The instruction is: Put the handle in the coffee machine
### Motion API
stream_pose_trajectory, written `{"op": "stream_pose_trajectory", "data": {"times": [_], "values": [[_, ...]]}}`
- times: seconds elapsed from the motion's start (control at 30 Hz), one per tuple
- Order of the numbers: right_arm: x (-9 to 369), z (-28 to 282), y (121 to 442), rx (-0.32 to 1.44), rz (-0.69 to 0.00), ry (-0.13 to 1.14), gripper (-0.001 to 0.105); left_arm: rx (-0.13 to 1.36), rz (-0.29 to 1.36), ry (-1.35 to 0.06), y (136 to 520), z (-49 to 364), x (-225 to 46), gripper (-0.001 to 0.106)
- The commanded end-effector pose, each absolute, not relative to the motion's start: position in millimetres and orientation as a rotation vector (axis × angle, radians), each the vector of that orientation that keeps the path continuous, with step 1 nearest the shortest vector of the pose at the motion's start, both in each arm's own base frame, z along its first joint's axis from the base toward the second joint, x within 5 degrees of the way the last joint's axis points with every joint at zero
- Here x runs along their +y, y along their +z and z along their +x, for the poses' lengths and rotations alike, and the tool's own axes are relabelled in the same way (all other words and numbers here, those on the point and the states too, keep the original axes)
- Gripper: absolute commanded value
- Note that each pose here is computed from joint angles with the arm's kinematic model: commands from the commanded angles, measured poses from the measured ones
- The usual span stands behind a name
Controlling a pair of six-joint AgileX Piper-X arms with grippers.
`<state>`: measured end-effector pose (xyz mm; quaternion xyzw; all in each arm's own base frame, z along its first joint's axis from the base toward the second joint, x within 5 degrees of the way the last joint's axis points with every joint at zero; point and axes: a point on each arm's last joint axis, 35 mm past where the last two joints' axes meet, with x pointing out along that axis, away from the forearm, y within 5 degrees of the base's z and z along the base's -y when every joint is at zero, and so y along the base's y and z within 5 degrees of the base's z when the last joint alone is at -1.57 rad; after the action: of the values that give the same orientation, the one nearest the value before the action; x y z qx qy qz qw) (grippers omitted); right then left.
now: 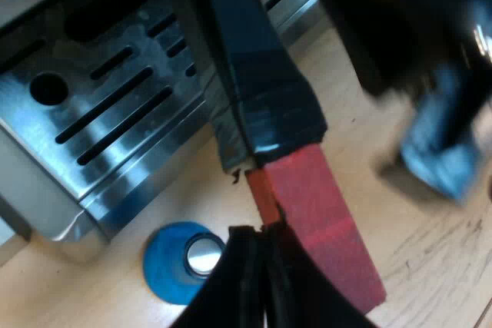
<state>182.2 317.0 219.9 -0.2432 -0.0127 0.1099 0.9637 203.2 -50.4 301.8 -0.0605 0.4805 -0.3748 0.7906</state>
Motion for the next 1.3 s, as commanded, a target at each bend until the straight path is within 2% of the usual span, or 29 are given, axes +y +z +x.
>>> {"op": "stream_pose_trajectory", "data": {"times": [0.03,0.17,0.23,0.3,0.47,0.6,0.77,0.87,1.07,1.3], "values": [[310.8,169.4,254.2,-0.063,-0.475,0.269,0.063,1.033,-0.229,-0.961,307.6,194.8,-59.0,0.0],[297.4,155.0,272.3,-0.009,-0.56,0.31,0.063,1.044,-0.249,-0.958,307.6,194.3,-59.1,0.0],[290.5,148.5,280.5,0.012,-0.571,0.34,0.063,1.048,-0.27,-0.976,308.0,193.4,-59.5,0.0],[282.3,144.4,289.8,0.026,-0.566,0.37,0.063,1.055,-0.276,-0.979,307.8,192.6,-59.5,0.0],[261.5,131.3,311.1,0.066,-0.502,0.535,0.063,1.082,-0.284,-0.979,306.7,190.0,-59.9,0.0],[250.4,125.1,320.1,0.082,-0.493,0.589,0.063,1.083,-0.281,-0.974,306.6,190.1,-59.7,0.0],[227.9,110.8,339.2,0.094,-0.442,0.74,0.063,1.083,-0.277,-0.969,307.4,188.6,-59.3,0.0],[219.1,105.6,344.9,0.103,-0.422,0.786,0.063,1.091,-0.238,-0.964,309.4,183.4,-62.8,0.0],[209.4,101.0,346.1,0.132,-0.445,0.803,0.063,1.088,-0.119,-0.988,311.5,176.5,-84.4,0.0],[207.6,100.3,340.5,0.175,-0.478,0.805,0.063,1.082,-0.099,-0.991,312.4,175.6,-93.4,0.0]]}}
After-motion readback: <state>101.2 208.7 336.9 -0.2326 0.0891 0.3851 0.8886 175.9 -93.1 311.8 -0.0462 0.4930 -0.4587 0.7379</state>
